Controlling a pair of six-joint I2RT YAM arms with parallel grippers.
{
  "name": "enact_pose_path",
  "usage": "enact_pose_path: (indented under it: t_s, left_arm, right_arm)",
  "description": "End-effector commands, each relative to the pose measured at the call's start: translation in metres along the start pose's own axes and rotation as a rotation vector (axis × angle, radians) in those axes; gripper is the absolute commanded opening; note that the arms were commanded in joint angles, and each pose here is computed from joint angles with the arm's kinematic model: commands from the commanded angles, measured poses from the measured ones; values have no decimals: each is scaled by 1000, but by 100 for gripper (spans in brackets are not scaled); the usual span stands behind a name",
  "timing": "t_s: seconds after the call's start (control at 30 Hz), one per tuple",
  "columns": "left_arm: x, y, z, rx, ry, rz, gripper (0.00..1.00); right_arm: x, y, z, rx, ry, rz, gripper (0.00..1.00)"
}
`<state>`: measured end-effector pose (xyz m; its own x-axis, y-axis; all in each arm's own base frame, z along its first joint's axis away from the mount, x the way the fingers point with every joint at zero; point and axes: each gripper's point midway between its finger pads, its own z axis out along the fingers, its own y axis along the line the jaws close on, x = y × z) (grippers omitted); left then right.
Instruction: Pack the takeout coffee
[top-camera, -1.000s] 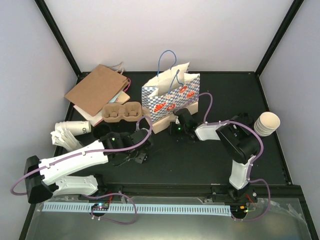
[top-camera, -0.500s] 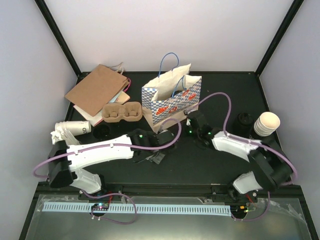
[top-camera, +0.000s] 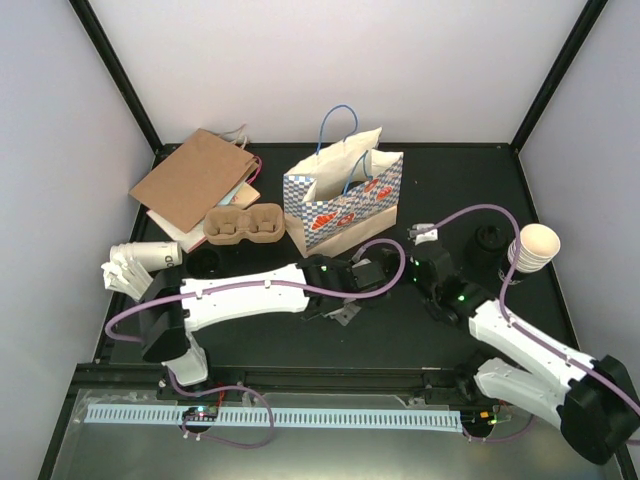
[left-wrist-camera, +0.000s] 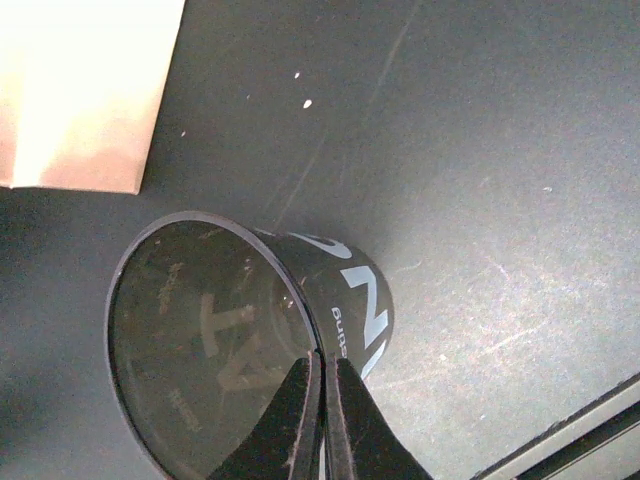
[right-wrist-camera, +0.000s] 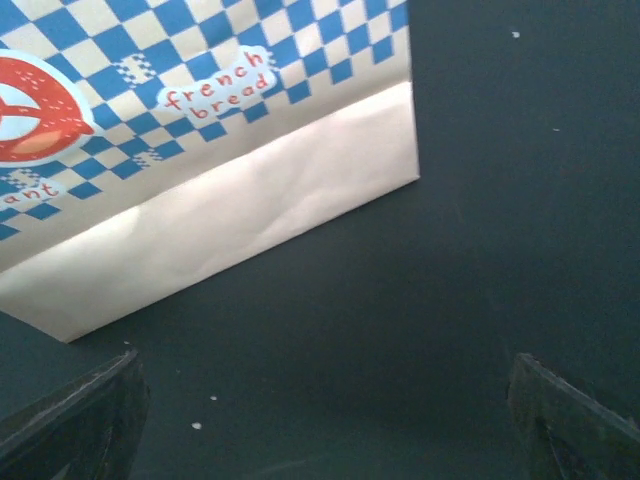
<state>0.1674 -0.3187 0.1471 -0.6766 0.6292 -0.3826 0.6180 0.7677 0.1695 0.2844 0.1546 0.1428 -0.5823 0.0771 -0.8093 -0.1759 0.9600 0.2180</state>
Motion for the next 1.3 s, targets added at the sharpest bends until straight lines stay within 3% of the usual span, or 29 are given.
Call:
enact_pose_path:
  t_s: [0.0,0.23,0.43,0.67,0.93,1.17,1.27]
  left_arm:
    - [-13,-4,3,-29,5,40,1]
    - [-18,-7,19,-67,55,73,2]
    - [-18,16,25,-233,64,40,7]
    - [-19,9,33,-206,56,23,8]
    - [-24,4,10,-119,29,3,39]
    - [-30,4,-18,-48,-9,-23,60]
    - [-31,10,-29,-42,-29,-36,63]
  right_arm:
    - [1,-25,-14,94,-46,21,100]
    - [0,-33,-30,107,-74,46,100]
    - [1,-38,-38,104,-109,66,100]
    - [3,-38,-40,88,-119,74,100]
    - [4,-36,-39,75,-120,70,100]
    - [4,-36,-40,73,-126,72,100]
    - [3,-35,-40,66,-128,72,100]
